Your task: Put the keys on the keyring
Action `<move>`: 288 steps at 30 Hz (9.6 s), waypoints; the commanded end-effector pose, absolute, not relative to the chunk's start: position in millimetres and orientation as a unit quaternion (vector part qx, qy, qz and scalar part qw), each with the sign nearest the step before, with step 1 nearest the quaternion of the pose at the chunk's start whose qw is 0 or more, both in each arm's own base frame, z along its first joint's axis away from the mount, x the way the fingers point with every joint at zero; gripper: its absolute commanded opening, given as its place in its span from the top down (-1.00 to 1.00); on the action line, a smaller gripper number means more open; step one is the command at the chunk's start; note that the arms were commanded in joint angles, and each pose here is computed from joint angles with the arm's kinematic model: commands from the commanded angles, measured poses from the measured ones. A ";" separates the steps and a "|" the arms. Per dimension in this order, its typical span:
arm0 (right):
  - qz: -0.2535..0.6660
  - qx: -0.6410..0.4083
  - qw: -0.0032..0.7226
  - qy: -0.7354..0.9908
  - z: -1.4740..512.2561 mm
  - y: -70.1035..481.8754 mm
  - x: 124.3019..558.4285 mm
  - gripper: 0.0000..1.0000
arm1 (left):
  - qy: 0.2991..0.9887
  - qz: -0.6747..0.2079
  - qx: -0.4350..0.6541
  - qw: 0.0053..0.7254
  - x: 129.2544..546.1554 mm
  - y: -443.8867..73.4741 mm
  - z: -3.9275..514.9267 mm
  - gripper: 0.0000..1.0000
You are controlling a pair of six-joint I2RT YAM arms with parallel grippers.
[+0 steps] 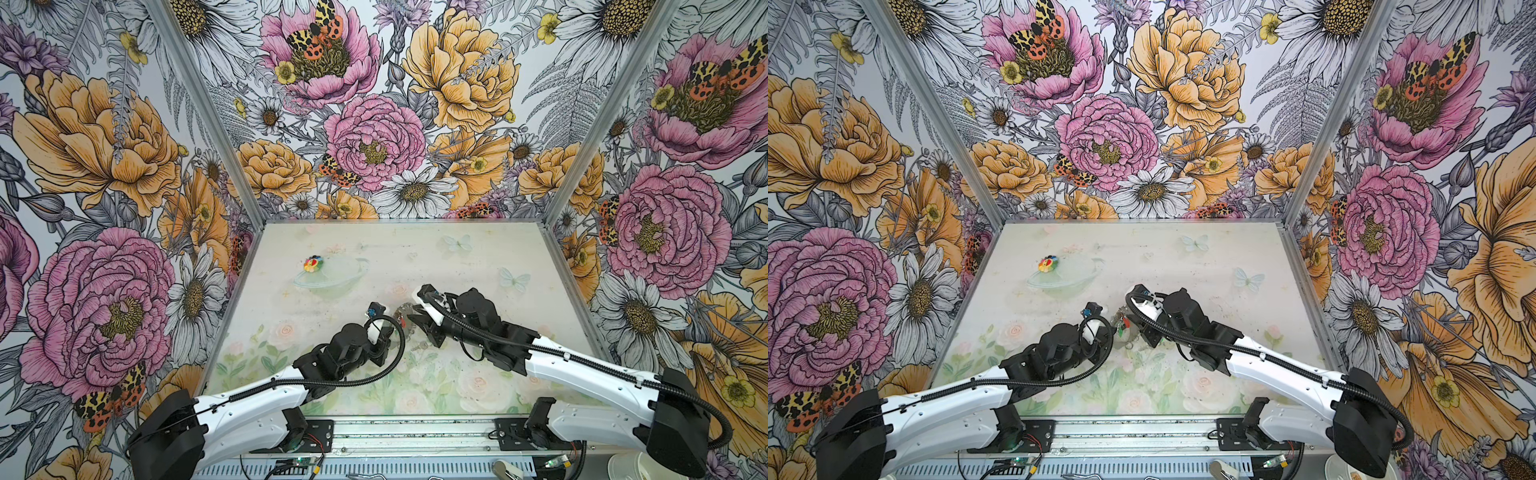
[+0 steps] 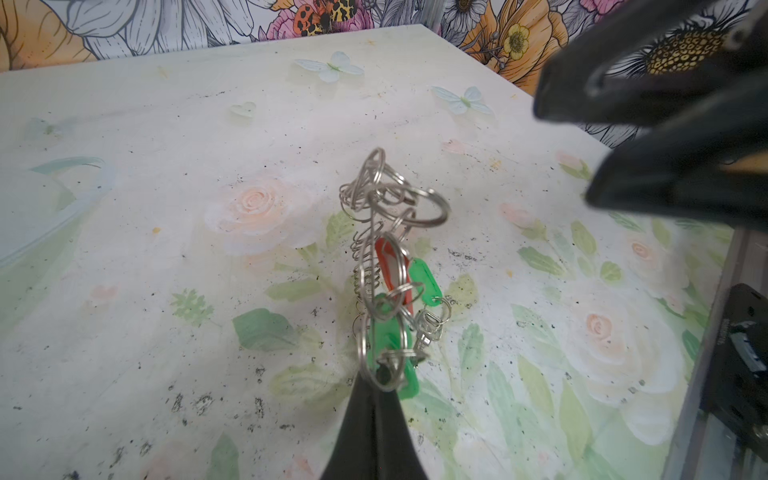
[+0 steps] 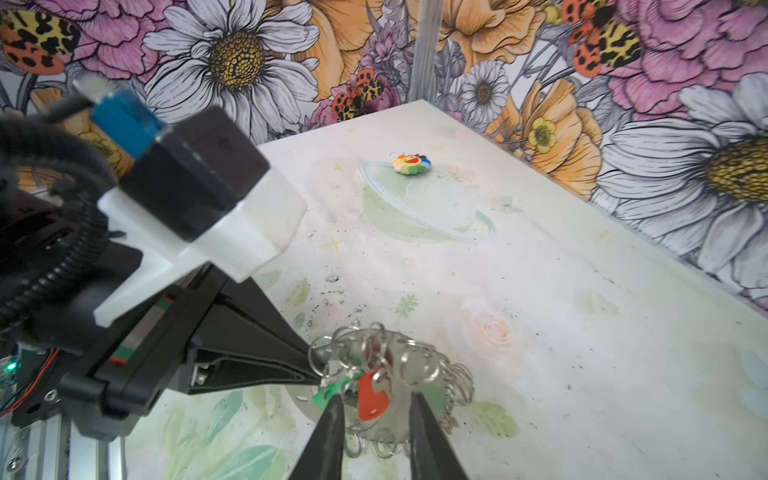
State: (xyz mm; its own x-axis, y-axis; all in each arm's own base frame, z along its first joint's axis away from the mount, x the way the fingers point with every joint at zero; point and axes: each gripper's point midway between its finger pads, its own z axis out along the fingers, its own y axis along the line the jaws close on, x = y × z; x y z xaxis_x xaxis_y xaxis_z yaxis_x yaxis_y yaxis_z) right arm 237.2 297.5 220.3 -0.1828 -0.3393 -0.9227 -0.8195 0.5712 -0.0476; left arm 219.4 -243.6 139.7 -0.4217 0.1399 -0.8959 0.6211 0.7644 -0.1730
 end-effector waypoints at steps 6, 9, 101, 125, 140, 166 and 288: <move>0.200 -0.404 0.527 0.720 220.7 281.9 241.7 0.42 | 0.731 -0.317 0.276 0.537 204.0 -251.8 180.2 1.00; 0.205 -0.422 0.528 0.708 216.3 287.1 234.9 0.42 | 0.719 -0.333 0.290 0.537 196.5 -253.9 183.9 1.00; 0.386 0.018 0.312 0.868 198.1 307.0 249.7 0.49 | 0.684 -0.156 0.358 0.616 217.7 -263.1 162.8 1.00; 0.368 0.004 0.302 0.879 187.0 311.0 250.6 0.74 | 0.682 -0.163 0.368 0.610 213.5 -264.2 158.4 1.00; 0.339 -0.012 0.316 0.886 183.6 306.2 254.3 0.98 | 0.681 -0.169 0.372 0.608 210.5 -264.0 156.9 1.00; 0.396 -0.255 0.510 0.720 247.0 302.5 256.5 1.00 | 0.679 -0.378 0.252 0.577 220.3 -247.2 222.3 0.38; 0.537 -0.404 0.517 0.530 251.0 318.0 174.1 1.00 | 0.562 -0.477 0.403 0.542 165.3 -253.8 222.0 0.40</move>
State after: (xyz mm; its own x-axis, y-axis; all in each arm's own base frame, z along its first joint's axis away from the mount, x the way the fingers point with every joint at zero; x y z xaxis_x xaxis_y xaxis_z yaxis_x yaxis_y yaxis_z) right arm 177.8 319.8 232.2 -0.1969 0.0731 -0.9777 -0.9722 0.1142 0.2044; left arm 174.7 -252.6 220.2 -0.1101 -0.0545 -0.9924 0.9543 0.2733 -0.1209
